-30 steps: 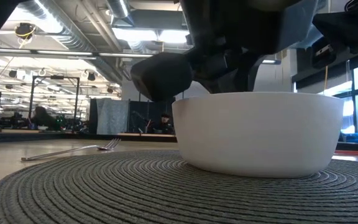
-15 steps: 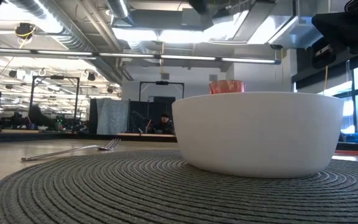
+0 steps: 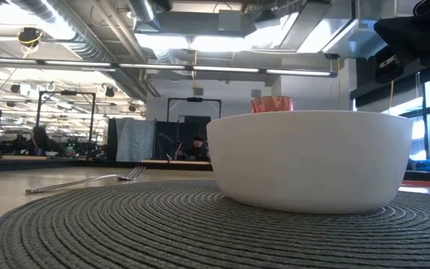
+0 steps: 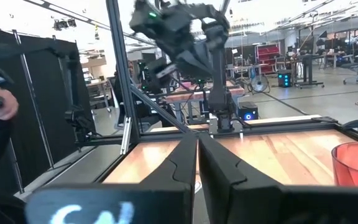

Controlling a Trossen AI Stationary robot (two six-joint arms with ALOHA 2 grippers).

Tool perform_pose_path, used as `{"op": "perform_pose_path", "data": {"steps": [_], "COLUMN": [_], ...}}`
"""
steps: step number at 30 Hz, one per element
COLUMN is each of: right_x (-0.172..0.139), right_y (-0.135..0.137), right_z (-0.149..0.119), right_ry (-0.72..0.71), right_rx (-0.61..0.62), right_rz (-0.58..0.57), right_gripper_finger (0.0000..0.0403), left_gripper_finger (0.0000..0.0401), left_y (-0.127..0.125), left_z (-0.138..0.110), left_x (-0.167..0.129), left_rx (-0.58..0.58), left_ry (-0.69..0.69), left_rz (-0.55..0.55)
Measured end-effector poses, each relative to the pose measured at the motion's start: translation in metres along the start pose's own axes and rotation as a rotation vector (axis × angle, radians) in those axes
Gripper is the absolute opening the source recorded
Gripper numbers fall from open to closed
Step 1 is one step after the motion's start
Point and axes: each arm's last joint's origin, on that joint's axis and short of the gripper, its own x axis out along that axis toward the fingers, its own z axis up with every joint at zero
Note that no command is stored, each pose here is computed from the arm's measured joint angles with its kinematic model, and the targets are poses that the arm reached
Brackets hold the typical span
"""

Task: Pick & Place Utensil
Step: Put the silver fork into the white bowl

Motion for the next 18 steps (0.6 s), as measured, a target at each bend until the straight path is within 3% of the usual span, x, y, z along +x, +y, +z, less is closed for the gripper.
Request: {"op": "perform_pose_path", "data": {"steps": [7, 15, 18], "right_x": [0.000, 0.000, 0.000], "right_y": [0.000, 0.000, 0.000], "right_z": [0.000, 0.000, 0.000], "right_ry": [0.000, 0.000, 0.000], "right_rx": [0.000, -0.001, -0.004], "right_rz": [0.001, 0.000, 0.000], "right_gripper_finger": [0.0020, 0.0020, 0.0020], "left_gripper_finger": [0.0002, 0.0003, 0.0001], "left_y": [0.035, 0.036, 0.040], "left_z": [-0.066, -0.114, -0.123], "left_x": [-0.001, 0.006, 0.006], "left_rx": [-0.346, -0.345, -0.382], "left_ry": [-0.164, -0.374, -0.439], "left_rz": [-0.101, -0.263, -0.252]}}
